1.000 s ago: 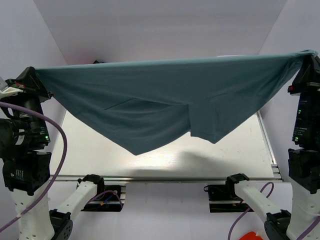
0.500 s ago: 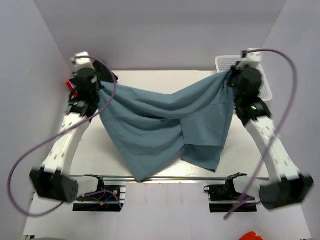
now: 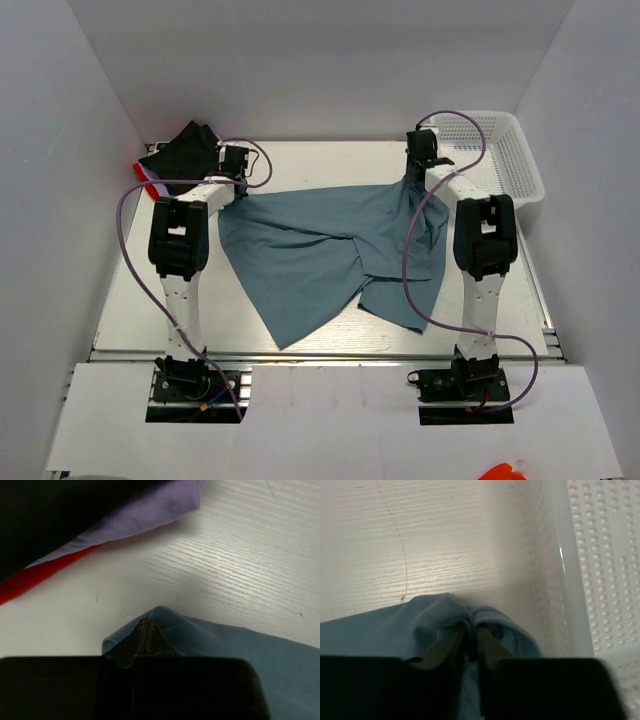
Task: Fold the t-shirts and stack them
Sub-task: Flatten out the tshirt
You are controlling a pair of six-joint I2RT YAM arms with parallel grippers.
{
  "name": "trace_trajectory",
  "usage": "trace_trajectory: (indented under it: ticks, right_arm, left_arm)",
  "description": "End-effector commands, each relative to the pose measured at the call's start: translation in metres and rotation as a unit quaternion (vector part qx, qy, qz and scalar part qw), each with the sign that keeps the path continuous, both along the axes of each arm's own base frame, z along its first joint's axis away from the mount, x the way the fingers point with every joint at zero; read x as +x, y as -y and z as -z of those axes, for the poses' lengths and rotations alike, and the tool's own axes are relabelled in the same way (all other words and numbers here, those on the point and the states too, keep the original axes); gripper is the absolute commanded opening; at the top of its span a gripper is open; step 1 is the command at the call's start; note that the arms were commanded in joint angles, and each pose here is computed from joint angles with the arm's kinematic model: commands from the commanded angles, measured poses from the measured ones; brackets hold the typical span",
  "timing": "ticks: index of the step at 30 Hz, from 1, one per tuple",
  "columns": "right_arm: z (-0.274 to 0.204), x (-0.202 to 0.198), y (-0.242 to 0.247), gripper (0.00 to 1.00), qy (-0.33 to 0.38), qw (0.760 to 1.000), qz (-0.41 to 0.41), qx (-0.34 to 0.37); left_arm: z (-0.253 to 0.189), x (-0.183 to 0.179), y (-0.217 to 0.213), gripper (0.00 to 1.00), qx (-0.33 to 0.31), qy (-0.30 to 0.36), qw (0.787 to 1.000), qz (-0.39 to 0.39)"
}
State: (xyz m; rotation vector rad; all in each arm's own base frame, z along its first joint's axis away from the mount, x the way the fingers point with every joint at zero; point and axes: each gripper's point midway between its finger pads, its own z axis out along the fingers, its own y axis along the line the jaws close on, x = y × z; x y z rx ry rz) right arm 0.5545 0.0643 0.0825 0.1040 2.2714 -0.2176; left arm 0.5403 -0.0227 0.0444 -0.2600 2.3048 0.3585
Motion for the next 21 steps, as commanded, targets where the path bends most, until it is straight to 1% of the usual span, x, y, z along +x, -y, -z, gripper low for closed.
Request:
trace_trajectory:
  ticks: [1,2,3,4,5,6,7,9,10,12,13,14,15,16,17,18,19,20,21]
  right_arm:
    - [-0.039,0.022,0.006,0.25,0.036,0.999,0.016,-0.011]
    - [-0.038,0.023,0.005,0.55,0.035,0.999,0.013,-0.013]
    - [-0.041,0.025,0.003,0.75,0.039,0.999,0.005,-0.01]
    - [-0.042,0.025,0.002,0.85,0.037,0.999,0.0,-0.012]
    - [-0.047,0.024,0.001,0.9,0.038,0.999,-0.003,-0.008]
    - [-0.052,0.023,-0.002,0.9,0.04,0.999,-0.007,-0.005]
    - [-0.066,0.02,-0.007,0.9,0.048,0.999,-0.021,0.008]
    - [-0.073,0.014,-0.015,0.9,0.046,0.998,-0.042,0.022]
    - [-0.09,0.007,-0.021,0.9,0.055,0.996,-0.057,0.033]
    - [-0.092,-0.004,-0.026,0.9,0.044,0.995,-0.074,0.048]
    - [-0.106,-0.011,-0.028,0.9,0.052,0.994,-0.08,0.056]
    - [-0.103,-0.025,-0.034,0.9,0.04,0.992,-0.093,0.071]
    - [-0.116,-0.033,-0.034,0.9,0.051,0.991,-0.094,0.078]
    - [-0.117,-0.039,-0.034,0.9,0.051,0.991,-0.095,0.084]
    - [-0.115,-0.059,-0.033,0.9,0.045,0.99,-0.095,0.096]
    - [-0.114,-0.065,-0.033,0.9,0.043,0.99,-0.092,0.101]
    - [-0.101,-0.078,-0.033,0.9,0.026,0.989,-0.093,0.107]
    - [-0.106,-0.094,-0.031,0.9,0.029,0.988,-0.093,0.117]
    - [-0.092,-0.107,-0.032,0.9,0.011,0.988,-0.085,0.128]
  left_arm:
    - [-0.049,0.025,0.006,0.0,-0.019,0.057,0.998,0.009]
    - [-0.048,0.028,0.001,0.01,-0.019,0.058,0.998,0.005]
    - [-0.055,0.031,0.003,0.34,-0.023,0.063,0.998,0.009]
    - [-0.06,0.032,0.003,0.57,-0.024,0.064,0.998,0.009]
    - [-0.07,0.037,0.004,0.8,-0.025,0.072,0.997,0.009]
    - [-0.073,0.036,0.004,0.97,-0.024,0.069,0.997,0.009]
    - [-0.076,0.03,0.003,1.0,-0.023,0.06,0.998,0.009]
    - [-0.091,0.026,0.004,1.0,-0.027,0.066,0.997,0.013]
    - [-0.109,0.019,0.005,1.0,-0.035,0.074,0.997,0.013]
    - [-0.112,0.001,0.008,1.0,-0.051,0.064,0.997,0.016]
    - [-0.115,-0.008,0.014,1.0,-0.058,0.059,0.996,0.021]
    - [-0.119,-0.03,0.013,1.0,-0.068,0.051,0.996,0.016]
    - [-0.12,-0.042,0.019,1.0,-0.075,0.047,0.996,0.028]
    - [-0.121,-0.052,0.022,1.0,-0.086,0.049,0.995,0.03]
    - [-0.119,-0.074,0.034,1.0,-0.117,0.04,0.991,0.05]
    - [-0.117,-0.087,0.038,1.0,-0.132,0.036,0.989,0.052]
    - [-0.115,-0.098,0.038,1.0,-0.144,0.034,0.988,0.046]
    - [-0.095,-0.121,0.039,1.0,-0.155,0.008,0.987,0.044]
    - [-0.093,-0.13,0.041,1.0,-0.17,0.012,0.984,0.044]
